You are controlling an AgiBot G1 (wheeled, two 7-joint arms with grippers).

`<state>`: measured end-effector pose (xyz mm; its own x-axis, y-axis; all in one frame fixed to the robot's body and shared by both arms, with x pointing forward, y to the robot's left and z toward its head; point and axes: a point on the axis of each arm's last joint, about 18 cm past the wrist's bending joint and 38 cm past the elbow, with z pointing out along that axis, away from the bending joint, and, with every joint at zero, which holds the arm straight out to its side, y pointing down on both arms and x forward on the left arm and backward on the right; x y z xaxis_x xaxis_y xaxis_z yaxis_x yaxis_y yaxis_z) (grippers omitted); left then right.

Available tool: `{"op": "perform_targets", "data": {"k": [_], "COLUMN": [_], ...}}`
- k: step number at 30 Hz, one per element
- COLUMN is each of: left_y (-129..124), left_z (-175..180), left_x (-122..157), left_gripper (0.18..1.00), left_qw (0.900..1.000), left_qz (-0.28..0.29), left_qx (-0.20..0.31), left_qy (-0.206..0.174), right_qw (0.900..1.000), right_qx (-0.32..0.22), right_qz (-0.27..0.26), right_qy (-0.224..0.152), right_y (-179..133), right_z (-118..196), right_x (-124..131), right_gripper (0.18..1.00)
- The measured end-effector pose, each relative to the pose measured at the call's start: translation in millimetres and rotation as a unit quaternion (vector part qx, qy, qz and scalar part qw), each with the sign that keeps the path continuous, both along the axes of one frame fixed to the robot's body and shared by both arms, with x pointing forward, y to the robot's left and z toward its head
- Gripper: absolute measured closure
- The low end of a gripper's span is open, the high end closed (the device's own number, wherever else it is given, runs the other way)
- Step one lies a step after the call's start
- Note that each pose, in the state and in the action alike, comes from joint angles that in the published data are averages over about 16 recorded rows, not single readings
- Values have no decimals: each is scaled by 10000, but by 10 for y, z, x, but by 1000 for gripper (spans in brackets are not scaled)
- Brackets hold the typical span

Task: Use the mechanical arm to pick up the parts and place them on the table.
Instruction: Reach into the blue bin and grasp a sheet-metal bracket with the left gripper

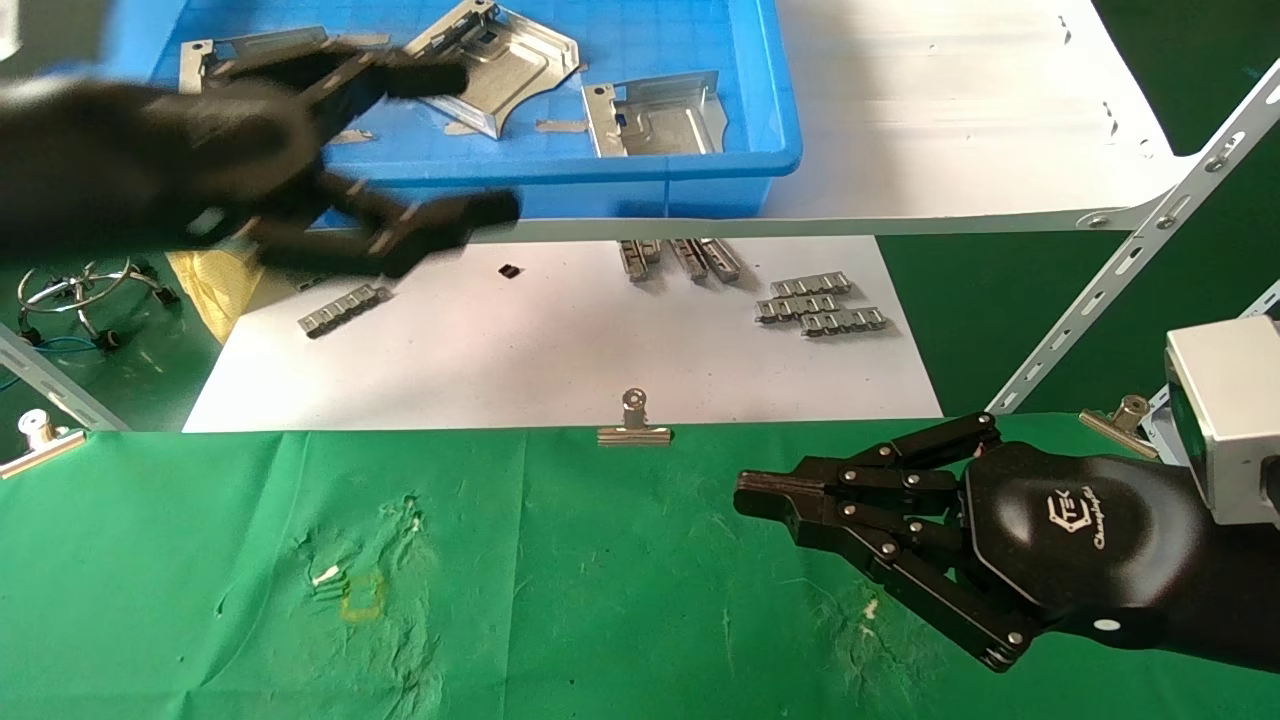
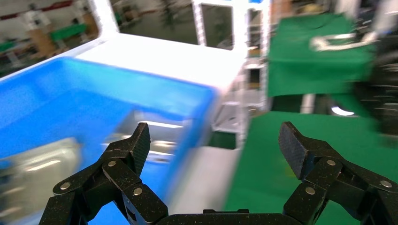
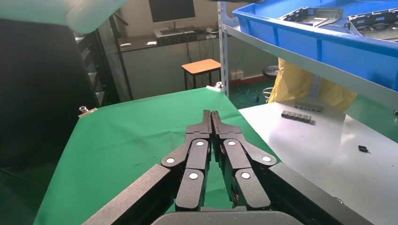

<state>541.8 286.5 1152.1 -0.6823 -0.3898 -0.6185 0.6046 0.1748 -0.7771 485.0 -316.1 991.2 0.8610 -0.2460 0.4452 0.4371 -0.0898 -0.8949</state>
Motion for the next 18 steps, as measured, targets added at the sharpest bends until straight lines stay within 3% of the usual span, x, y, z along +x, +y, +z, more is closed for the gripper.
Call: {"op": "perform_targets", "data": {"k": [9, 18], "left_y": [-209, -262], "left_z": [580, 733], "left_x": [552, 1079], "left_gripper": [184, 184], "left_qw": [9977, 9863], "left_qz": [613, 1582], "left_qx": [-283, -428], "left_qy": [1, 165], "right_qw": [10000, 10000], "right_qx": [0, 0], "right_qz": [0, 0], "right_qy": [0, 0], "right_y": [0, 0], "right_z": [0, 0], "right_x": [0, 0], "right_gripper": [983, 987]}}
